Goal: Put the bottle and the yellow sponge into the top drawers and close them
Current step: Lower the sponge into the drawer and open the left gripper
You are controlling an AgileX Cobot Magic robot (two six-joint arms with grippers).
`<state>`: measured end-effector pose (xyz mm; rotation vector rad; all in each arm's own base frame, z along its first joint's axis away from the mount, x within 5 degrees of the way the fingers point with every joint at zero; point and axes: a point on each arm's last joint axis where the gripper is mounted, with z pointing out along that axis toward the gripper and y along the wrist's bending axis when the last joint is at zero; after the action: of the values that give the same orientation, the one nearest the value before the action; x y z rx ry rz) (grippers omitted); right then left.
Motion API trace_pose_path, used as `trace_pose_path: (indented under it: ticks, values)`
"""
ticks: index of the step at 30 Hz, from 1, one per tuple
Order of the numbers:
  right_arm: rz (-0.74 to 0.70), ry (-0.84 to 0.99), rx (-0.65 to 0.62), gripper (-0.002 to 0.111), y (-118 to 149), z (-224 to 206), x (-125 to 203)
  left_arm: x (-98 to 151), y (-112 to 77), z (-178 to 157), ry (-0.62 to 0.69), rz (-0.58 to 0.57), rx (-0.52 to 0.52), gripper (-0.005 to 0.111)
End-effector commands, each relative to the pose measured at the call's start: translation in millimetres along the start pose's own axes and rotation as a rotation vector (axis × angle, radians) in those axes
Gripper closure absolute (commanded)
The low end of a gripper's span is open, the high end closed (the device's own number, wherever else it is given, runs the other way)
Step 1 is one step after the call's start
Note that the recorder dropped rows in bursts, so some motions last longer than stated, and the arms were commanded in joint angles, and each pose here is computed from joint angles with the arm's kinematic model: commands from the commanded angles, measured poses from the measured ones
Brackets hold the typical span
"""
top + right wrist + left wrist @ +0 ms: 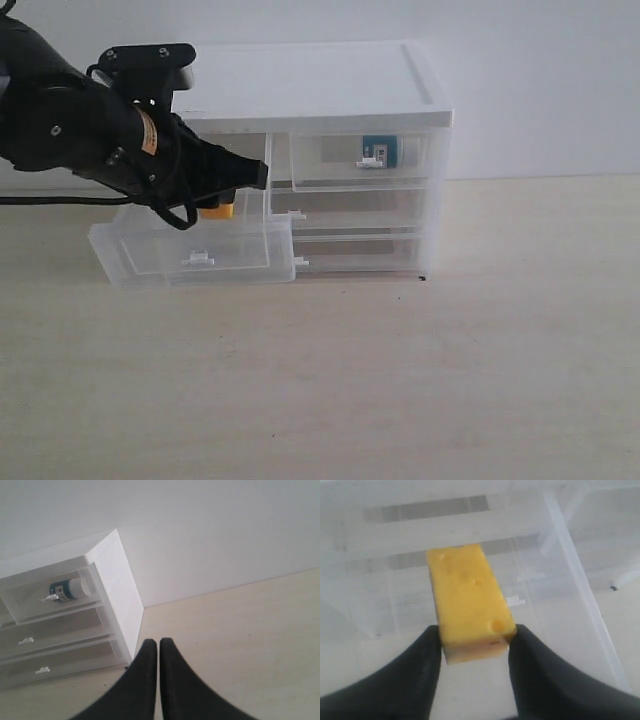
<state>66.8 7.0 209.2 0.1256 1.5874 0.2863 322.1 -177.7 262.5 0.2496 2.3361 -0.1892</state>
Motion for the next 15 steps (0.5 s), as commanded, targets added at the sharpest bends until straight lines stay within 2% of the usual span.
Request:
trace_pose_path:
  ticks: [1,5,10,12,15]
  values:
    - [-0.003,-0.007,0.004,0.108,-1,0,1,-8,-0.8,-3,-0.026,-0.032,0.011,0.059]
    - [-0.003,-0.007,0.004,0.108,-1,0,1,-17,0.2,-17,-0.054,-0.042,0.009,0.05]
    - [-0.003,-0.007,0.004,0.108,-1,0,1,-26,3.6,-44,-0.106,-0.053,0.015,0.052]
    - [-0.003,-0.007,0.004,0.108,-1,0,1,-29,6.2,-57,-0.118,-0.059,0.009,0.06]
    - [-0.003,-0.007,0.004,0.108,-1,0,1,-29,11.5,-76,-0.115,-0.017,-0.017,0.086]
